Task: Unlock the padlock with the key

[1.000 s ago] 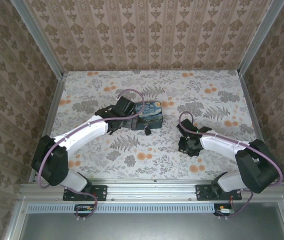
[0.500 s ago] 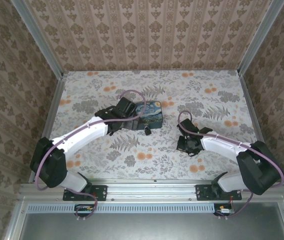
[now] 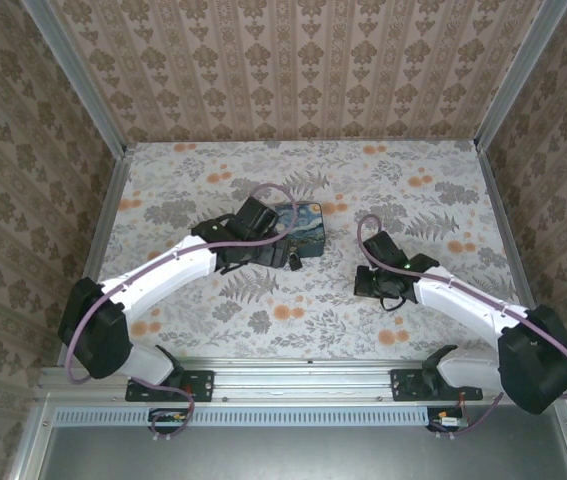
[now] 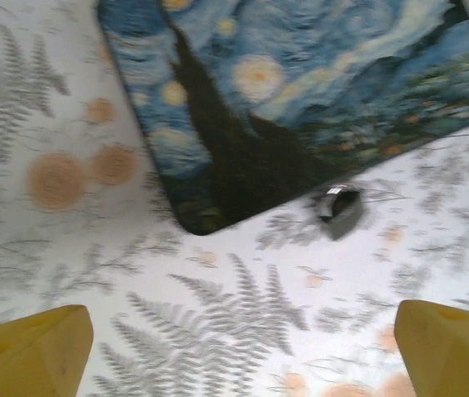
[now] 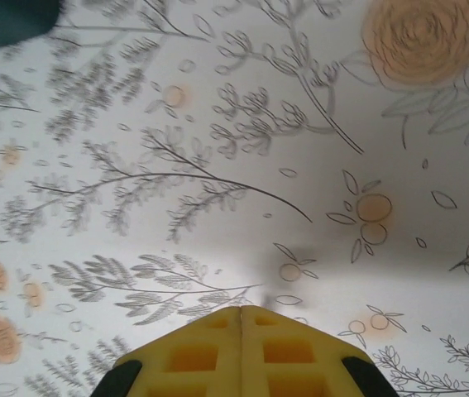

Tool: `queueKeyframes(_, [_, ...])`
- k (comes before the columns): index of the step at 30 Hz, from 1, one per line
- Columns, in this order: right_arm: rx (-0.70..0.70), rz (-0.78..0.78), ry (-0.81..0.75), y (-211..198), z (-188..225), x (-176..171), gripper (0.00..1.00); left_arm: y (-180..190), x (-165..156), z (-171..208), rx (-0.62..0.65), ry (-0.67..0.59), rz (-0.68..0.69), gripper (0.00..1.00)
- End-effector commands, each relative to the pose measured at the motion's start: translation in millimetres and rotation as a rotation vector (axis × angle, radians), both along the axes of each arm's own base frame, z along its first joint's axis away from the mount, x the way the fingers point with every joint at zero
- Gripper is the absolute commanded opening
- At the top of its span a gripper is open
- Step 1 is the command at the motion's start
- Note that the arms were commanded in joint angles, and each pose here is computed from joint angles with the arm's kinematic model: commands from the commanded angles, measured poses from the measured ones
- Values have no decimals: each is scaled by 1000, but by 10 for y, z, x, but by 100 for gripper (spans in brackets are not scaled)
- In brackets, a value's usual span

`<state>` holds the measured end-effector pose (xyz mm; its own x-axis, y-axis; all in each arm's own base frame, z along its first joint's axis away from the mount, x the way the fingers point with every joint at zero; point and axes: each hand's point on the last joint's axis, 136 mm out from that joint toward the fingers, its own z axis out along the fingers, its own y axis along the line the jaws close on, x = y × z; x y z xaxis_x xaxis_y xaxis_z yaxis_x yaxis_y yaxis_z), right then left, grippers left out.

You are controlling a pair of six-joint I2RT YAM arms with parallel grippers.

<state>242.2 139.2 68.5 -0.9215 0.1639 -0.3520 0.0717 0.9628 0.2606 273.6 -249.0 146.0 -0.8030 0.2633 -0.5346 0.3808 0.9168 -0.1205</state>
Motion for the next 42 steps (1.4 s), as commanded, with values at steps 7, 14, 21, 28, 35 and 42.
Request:
queueKeyframes(7, [192,134,-90,415,619,160,5,-871,-455,210,-622,287,-77,84])
queueKeyframes(14, [337,142,-130,671,884,291,4,-982,-293,116,-918,541,320,89])
queueKeyframes(21, [484,131,-180,905,1014,380,0,-1115,-294,17,-991,741,536,91])
queueKeyframes(28, [581,137,-258,1151,1184,511,0,-1115,-233,104,-1042,800,654,91])
queueKeyframes(35, [581,168,-275,1363,1193,597,0,-1138,-163,225,-1120,818,666,87])
queueKeyframes(42, [573,184,-262,1412,1120,548,0,-1026,-96,288,-1149,766,649,74])
